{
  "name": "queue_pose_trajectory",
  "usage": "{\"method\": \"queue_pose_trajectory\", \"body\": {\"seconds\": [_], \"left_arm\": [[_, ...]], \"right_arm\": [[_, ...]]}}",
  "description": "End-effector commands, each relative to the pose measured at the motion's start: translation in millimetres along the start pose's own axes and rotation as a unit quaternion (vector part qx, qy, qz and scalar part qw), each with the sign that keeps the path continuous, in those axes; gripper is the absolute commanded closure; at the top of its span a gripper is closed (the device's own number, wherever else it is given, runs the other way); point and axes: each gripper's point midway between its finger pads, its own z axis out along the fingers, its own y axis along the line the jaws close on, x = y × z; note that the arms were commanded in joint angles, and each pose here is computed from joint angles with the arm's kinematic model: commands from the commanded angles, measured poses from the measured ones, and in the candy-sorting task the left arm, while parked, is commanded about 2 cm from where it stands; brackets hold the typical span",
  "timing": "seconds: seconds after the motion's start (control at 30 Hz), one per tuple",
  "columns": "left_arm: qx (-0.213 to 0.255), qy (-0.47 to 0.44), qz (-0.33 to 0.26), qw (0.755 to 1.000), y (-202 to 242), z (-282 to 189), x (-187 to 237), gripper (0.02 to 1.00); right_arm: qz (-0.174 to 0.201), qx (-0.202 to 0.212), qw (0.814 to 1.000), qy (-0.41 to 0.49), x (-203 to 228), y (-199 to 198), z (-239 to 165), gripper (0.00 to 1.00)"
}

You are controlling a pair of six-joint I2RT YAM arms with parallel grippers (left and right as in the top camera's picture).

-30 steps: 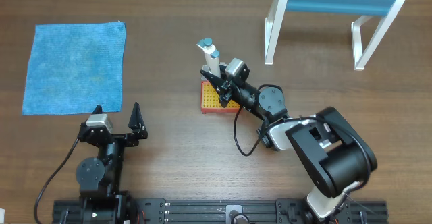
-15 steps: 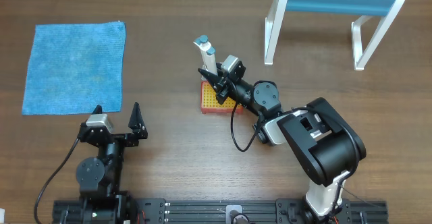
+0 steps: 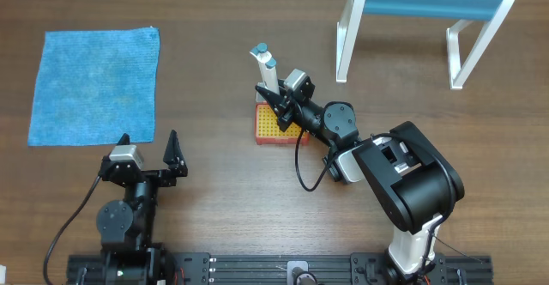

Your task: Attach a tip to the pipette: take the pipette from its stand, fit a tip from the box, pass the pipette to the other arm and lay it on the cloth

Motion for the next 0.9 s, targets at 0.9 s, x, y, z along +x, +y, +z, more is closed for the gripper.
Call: {"method": "queue_pose_trajectory", "body": {"seconds": [0.9], "left_arm": [[-0.003, 0.0, -0.006, 1.0, 0.7, -0.2, 1.0, 0.023]], "right_arm": [[0.007, -0.019, 1.0, -0.002, -0.2, 9.9, 5.9, 0.921]]}}
